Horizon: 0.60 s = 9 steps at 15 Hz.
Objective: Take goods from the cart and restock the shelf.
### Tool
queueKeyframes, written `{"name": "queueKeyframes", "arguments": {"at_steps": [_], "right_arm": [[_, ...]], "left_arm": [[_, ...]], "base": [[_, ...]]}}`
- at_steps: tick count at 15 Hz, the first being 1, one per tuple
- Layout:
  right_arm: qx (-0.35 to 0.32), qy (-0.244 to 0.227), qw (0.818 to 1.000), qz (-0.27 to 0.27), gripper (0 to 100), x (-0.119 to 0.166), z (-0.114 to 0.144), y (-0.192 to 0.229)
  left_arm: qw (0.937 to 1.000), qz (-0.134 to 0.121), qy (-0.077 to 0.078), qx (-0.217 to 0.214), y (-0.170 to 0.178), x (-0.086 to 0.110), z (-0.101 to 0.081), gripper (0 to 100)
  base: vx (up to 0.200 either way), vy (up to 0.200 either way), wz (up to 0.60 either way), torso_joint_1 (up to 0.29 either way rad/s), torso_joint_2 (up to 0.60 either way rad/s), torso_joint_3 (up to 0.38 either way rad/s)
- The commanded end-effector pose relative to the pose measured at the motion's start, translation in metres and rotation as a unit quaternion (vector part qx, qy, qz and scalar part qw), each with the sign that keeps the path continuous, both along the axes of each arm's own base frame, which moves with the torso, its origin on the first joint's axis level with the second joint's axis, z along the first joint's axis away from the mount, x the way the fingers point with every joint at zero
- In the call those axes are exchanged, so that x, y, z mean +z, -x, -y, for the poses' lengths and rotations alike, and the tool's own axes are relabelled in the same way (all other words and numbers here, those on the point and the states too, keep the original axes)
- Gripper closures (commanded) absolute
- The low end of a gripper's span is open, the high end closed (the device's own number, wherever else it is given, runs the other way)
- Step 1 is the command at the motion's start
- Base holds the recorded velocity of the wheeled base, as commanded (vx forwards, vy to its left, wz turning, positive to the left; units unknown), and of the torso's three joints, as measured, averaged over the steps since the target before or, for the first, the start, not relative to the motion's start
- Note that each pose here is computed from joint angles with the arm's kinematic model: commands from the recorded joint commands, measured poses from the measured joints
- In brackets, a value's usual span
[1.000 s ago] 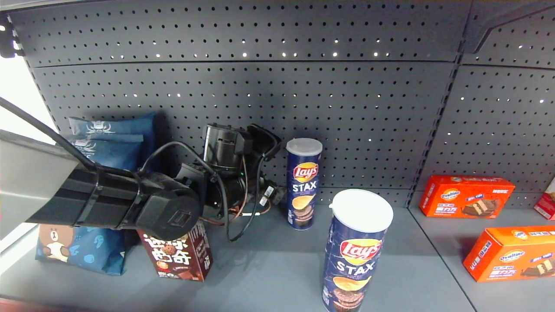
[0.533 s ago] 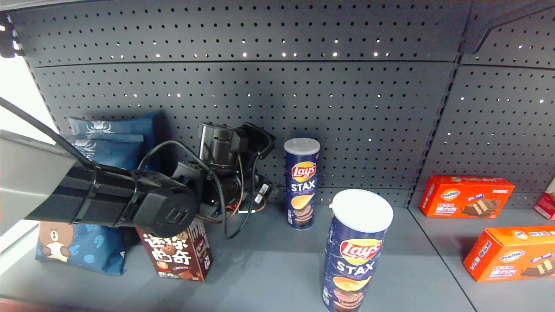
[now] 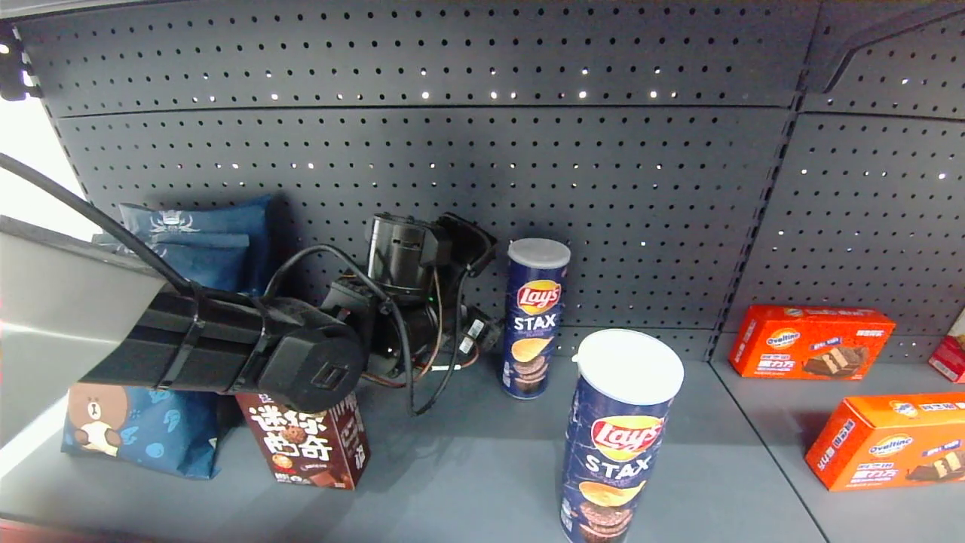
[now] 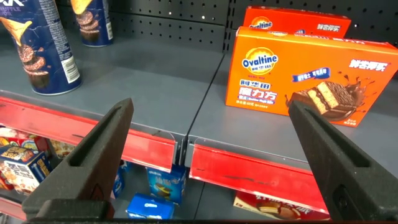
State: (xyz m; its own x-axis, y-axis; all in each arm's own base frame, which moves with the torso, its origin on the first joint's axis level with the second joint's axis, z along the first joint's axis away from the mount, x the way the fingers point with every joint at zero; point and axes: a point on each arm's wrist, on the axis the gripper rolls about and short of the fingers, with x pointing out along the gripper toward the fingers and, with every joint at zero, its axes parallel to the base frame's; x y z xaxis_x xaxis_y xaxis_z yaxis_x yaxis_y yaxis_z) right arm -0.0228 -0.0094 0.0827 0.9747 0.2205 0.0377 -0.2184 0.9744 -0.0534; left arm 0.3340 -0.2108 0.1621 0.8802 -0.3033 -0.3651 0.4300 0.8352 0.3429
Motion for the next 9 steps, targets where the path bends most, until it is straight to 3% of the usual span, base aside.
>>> {"name": "queueKeyframes", "arguments": {"at_steps": [1, 9], "right_arm": [[0.0, 0.0, 1.0, -0.001, 0, 0.0, 0.0, -0.0001], [0.0, 0.0, 1.0, -0.001, 0, 0.0, 0.0, -0.0001]], "left_arm": [[1.0, -0.005, -0.004, -0.004, -0.0018, -0.0061, 0.0045, 0], [0.9999, -0.013, -0.009, -0.004, -0.0008, -0.0118, 0.006, 0]], "base": [[0.0, 0.0, 0.0, 0.0, 0.0, 0.0], [0.0, 0.0, 0.0, 0.0, 0.0, 0.0]]}}
